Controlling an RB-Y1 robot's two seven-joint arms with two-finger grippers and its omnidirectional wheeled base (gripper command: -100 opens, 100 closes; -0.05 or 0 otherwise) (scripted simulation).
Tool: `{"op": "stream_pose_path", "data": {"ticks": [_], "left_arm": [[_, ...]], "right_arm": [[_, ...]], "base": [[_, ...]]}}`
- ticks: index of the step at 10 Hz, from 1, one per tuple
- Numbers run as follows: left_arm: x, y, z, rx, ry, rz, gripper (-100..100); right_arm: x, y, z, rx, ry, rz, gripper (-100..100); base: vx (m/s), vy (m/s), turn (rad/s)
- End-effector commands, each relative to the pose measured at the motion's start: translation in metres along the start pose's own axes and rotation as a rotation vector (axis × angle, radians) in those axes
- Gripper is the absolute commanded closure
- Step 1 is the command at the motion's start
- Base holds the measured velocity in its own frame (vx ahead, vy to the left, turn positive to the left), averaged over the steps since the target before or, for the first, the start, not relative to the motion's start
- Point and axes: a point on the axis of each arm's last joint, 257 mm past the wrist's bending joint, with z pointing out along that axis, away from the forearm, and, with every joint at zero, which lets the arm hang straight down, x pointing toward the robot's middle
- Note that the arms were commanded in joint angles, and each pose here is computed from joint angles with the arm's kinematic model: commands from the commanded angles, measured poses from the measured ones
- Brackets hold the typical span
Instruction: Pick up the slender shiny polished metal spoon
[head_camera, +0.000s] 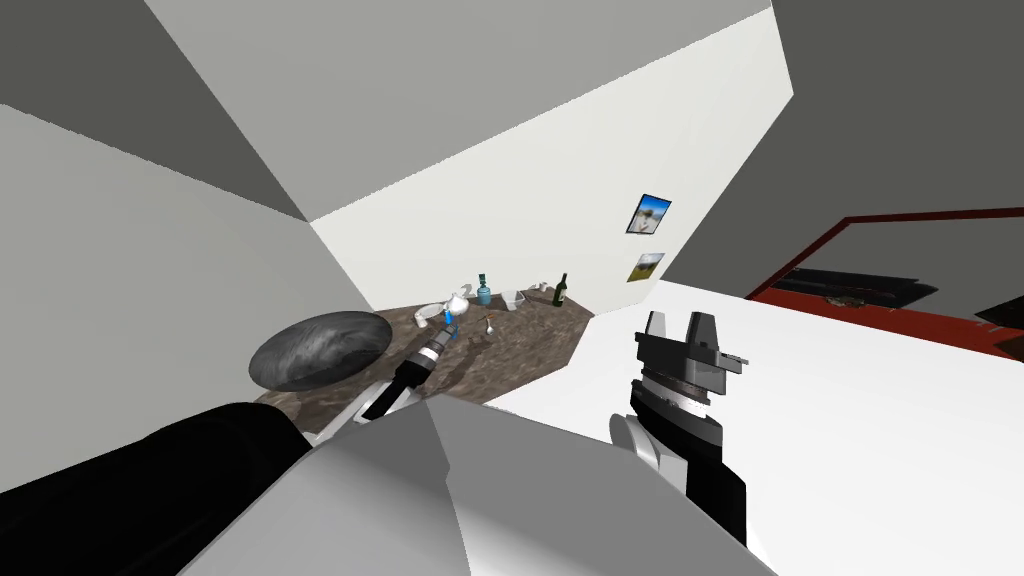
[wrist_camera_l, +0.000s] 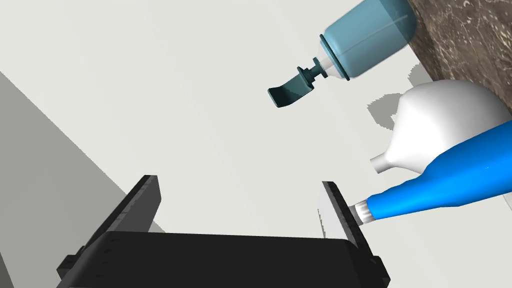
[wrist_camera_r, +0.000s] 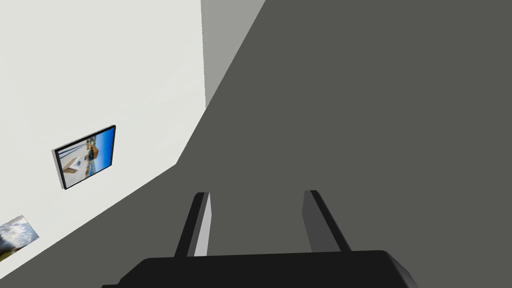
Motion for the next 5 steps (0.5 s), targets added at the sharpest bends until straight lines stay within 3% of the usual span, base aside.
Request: {"op": "stream_pose_path", "data": {"ticks": [1, 4, 5], "left_arm": [[-0.003, 0.024, -0.005, -0.067, 0.029, 0.055, -100], [-0.007, 0.060, -0.016, -0.177, 0.068, 0.123, -100], [-0.007, 0.061, -0.016, -0.178, 0.068, 0.123, -100]], "right_arm": [[0.000, 0.000, 0.000, 0.000, 0.000, 0.000, 0], [0.000, 0.000, 0.000, 0.000, 0.000, 0.000, 0], [0.000, 0.000, 0.000, 0.000, 0.000, 0.000, 0]], "base": [[0.024, -0.103, -0.124], [0.036, -0.090, -0.076], [0.028, -0.059, -0.040]]}}
